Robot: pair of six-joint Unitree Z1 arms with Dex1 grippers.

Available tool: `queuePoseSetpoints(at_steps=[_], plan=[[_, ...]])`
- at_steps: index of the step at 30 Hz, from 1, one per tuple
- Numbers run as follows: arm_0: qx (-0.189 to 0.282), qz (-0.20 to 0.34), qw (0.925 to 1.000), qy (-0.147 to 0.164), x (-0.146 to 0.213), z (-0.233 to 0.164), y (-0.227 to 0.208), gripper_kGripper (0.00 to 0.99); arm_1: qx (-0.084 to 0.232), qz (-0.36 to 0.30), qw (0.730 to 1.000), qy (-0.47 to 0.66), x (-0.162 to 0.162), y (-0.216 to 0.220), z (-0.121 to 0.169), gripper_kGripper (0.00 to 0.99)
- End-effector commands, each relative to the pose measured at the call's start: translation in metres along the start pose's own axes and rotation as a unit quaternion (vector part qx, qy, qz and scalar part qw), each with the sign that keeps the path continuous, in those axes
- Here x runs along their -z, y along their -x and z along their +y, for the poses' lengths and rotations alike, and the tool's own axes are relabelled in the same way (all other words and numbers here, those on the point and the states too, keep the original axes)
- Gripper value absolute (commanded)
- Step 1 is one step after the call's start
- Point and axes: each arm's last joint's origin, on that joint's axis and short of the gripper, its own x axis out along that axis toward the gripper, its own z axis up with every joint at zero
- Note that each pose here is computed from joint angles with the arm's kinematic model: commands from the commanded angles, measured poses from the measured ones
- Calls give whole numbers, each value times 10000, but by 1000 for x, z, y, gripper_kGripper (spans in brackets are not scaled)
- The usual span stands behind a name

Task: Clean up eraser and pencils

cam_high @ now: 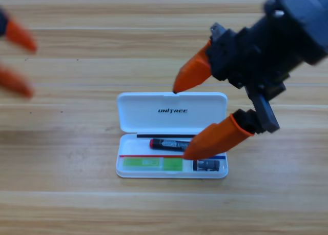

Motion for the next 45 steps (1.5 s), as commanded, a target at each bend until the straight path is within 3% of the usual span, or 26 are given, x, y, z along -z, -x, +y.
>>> queuePoseSetpoints(at_steps=[1, 4, 10, 11, 19, 28, 45], plan=[[344, -35, 9985, 434, -12, 81, -71, 762, 240, -565, 9981, 44, 18, 31, 23, 962], [492, -206, 9973, 513, -22, 116, -102, 589, 170, -585, 9981, -48, 22, 33, 29, 962], [767, -431, 9942, 618, -25, 150, -146, 26, 175, -675, 9975, -89, 22, 41, 34, 963], [806, -450, 9938, 620, -24, 151, -153, 0, 176, -690, 9974, -81, 22, 42, 34, 963], [1149, -499, 9896, 708, -13, 153, -191, 0, 137, -673, 9976, -105, 24, 41, 35, 965], [1774, -599, 9789, 820, -1, 144, -225, 0, 19, -630, 9979, -154, 23, 32, 32, 965], [2538, -639, 9625, 716, -3, 115, -269, 0, -182, -647, 9974, -254, 20, 24, 29, 965]])
